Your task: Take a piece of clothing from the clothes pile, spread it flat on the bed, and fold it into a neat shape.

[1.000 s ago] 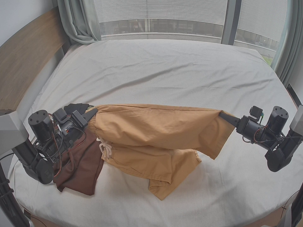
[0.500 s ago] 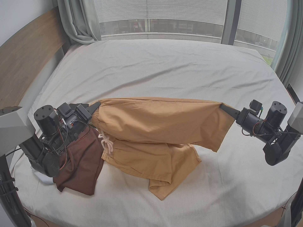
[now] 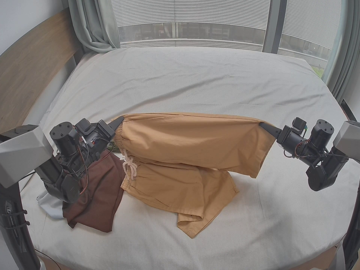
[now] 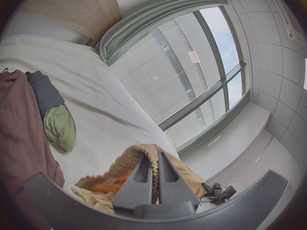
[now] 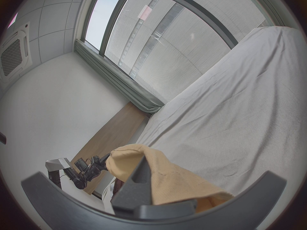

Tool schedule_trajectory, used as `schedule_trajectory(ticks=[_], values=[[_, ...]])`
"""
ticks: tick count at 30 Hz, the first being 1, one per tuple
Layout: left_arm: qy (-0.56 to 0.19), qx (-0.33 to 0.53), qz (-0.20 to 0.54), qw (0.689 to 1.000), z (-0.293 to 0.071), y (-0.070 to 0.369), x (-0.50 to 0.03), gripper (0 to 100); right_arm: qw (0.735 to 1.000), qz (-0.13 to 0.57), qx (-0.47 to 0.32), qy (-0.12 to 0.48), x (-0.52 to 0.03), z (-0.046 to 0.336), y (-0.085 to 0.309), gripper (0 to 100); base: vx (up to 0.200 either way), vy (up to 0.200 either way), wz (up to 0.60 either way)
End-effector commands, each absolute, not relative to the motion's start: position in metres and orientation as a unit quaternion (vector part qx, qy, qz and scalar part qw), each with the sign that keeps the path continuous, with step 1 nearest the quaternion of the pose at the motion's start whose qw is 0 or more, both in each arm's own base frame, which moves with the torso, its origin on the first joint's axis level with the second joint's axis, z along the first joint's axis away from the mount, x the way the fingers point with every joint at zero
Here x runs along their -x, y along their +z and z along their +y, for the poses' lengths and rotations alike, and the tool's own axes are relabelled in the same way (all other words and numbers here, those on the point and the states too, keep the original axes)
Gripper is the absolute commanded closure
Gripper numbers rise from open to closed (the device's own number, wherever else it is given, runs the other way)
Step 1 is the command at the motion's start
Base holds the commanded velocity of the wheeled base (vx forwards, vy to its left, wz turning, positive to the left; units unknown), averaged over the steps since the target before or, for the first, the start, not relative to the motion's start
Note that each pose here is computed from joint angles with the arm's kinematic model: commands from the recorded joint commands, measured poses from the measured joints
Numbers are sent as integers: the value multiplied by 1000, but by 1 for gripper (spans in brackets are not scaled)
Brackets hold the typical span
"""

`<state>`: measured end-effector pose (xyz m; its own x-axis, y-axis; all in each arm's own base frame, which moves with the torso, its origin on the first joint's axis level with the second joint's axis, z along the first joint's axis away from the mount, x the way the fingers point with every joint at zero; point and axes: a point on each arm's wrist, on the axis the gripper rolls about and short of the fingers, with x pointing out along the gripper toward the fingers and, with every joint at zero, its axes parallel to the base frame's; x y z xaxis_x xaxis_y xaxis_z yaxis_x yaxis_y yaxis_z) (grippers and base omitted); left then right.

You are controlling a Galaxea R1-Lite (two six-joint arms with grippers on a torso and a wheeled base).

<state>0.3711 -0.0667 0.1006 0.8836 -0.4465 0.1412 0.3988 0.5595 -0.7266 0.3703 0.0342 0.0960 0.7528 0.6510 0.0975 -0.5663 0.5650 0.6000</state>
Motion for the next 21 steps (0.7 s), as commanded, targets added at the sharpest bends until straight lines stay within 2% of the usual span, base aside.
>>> schedule_trajectory(ticks=[1,12,21], values=[[-229,406,23,884,-68,91,-385,100,882,69,-317,341,-382,32,86,100,0,0,0],[-233,405,5,884,-71,83,-409,100,871,62,-342,346,-401,33,85,100,0,0,0],[-236,404,-9,884,-73,73,-430,100,870,65,-345,346,-418,34,67,100,0,0,0]])
